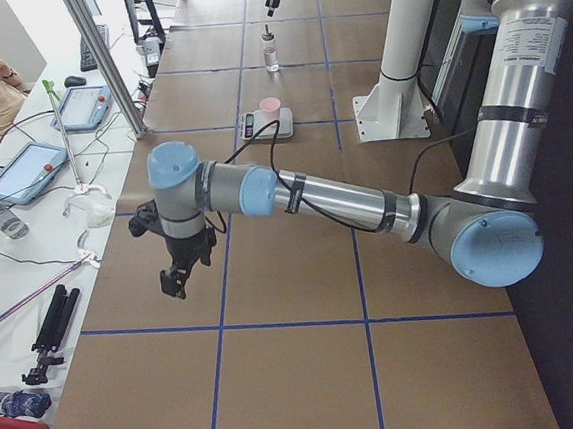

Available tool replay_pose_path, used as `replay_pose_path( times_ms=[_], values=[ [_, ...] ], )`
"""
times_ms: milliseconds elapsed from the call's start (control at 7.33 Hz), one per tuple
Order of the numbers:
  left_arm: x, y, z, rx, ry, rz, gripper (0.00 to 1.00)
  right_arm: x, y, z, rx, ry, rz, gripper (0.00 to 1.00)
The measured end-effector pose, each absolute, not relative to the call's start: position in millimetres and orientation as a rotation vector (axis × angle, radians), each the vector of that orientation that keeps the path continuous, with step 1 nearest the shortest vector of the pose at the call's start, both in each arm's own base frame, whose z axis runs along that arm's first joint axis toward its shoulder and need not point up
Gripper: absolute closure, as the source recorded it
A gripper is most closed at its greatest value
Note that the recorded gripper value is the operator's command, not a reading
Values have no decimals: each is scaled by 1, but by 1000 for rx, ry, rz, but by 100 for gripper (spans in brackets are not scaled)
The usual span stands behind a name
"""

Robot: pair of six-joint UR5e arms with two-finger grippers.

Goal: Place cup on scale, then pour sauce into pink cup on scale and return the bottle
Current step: 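Reach the right gripper to the glass sauce bottle and grasp it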

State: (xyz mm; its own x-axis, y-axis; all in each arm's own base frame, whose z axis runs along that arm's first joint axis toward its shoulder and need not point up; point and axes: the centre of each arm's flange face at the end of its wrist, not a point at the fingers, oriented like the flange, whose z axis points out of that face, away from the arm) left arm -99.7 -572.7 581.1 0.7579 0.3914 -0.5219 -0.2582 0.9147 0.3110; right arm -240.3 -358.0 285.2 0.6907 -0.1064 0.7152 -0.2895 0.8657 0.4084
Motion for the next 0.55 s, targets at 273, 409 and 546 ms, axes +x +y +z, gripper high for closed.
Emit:
replay_pose_path(
  times_ms=[273,409,546],
  values=[
    [-107,-560,613,186,706,300,0,-250,-327,312,649,-825,120,0],
    [-106,-558,615,183,725,287,0,-250,-314,340,714,-821,135,0],
    [-106,-557,614,183,732,283,0,-262,-305,371,783,-809,169,0]
  ],
)
